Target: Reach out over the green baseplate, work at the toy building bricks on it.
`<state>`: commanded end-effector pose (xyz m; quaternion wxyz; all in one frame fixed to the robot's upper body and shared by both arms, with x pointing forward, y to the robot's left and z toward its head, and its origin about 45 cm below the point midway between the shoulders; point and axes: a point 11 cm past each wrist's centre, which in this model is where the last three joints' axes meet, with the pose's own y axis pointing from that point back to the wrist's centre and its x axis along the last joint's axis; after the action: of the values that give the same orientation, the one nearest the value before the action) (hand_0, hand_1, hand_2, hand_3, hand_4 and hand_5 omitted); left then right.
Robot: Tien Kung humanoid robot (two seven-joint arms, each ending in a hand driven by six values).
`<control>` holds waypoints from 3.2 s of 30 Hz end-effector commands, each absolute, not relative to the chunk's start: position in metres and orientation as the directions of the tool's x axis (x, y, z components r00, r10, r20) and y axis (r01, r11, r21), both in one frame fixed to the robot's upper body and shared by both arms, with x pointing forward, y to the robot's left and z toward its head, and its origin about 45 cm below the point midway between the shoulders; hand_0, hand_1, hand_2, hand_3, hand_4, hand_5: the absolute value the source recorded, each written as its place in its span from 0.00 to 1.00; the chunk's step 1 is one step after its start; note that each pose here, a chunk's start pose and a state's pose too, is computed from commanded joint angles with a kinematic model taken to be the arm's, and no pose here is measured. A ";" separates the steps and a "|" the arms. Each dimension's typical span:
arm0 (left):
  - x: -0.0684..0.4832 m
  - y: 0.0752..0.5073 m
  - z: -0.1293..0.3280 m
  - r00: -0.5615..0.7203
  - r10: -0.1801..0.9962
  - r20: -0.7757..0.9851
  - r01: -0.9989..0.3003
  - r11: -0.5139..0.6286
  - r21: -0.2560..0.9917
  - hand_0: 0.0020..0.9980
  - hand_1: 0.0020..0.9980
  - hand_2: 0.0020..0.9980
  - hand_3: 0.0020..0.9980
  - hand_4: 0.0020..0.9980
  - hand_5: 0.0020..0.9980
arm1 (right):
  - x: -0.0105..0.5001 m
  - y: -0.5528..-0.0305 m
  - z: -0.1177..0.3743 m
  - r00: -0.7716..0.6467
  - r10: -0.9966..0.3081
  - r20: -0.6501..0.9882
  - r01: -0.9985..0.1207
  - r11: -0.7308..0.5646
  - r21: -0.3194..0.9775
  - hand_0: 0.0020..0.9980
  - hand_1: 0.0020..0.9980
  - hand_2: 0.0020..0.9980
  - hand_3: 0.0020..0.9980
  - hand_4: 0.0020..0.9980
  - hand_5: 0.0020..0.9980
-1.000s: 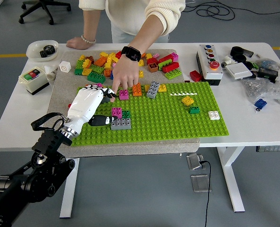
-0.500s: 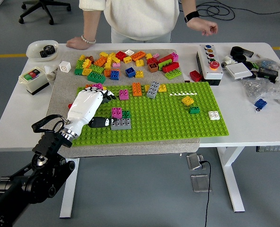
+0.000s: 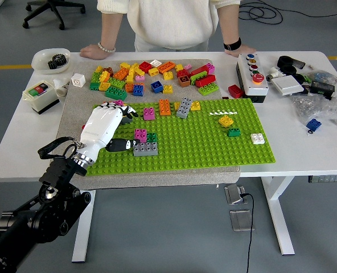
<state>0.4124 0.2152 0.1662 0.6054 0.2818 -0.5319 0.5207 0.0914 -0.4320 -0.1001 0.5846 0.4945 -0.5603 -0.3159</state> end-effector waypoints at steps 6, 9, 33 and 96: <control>0.413 0.215 0.165 -0.107 0.330 0.938 -0.931 0.297 -0.211 0.70 0.56 0.56 0.57 1.00 0.18 | 0.091 -0.432 -0.100 0.171 -0.924 0.342 -0.185 0.311 0.932 0.75 0.64 0.68 0.63 0.86 0.56; 0.413 0.214 0.166 -0.107 0.330 0.938 -0.931 0.298 -0.211 0.70 0.56 0.56 0.57 1.00 0.18 | 0.092 -0.432 -0.100 0.169 -0.924 0.343 -0.185 0.312 0.932 0.75 0.64 0.68 0.63 0.86 0.56; 0.408 0.211 0.178 -0.117 0.343 0.932 -0.908 0.343 -0.240 0.70 0.56 0.55 0.56 1.00 0.20 | 0.092 -0.434 -0.099 0.159 -0.925 0.345 -0.186 0.315 0.931 0.75 0.64 0.68 0.63 0.86 0.55; 0.403 0.218 0.154 0.053 0.313 0.948 -0.917 0.392 -0.078 0.92 0.80 0.77 0.59 1.00 0.73 | 0.093 -0.433 -0.099 0.152 -0.926 0.345 -0.190 0.315 0.930 0.75 0.64 0.68 0.63 0.86 0.56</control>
<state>0.4033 0.2177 0.1539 0.6619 0.2975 -0.5076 0.4645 0.0931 -0.4335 -0.0992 0.5788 0.4911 -0.5680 -0.3180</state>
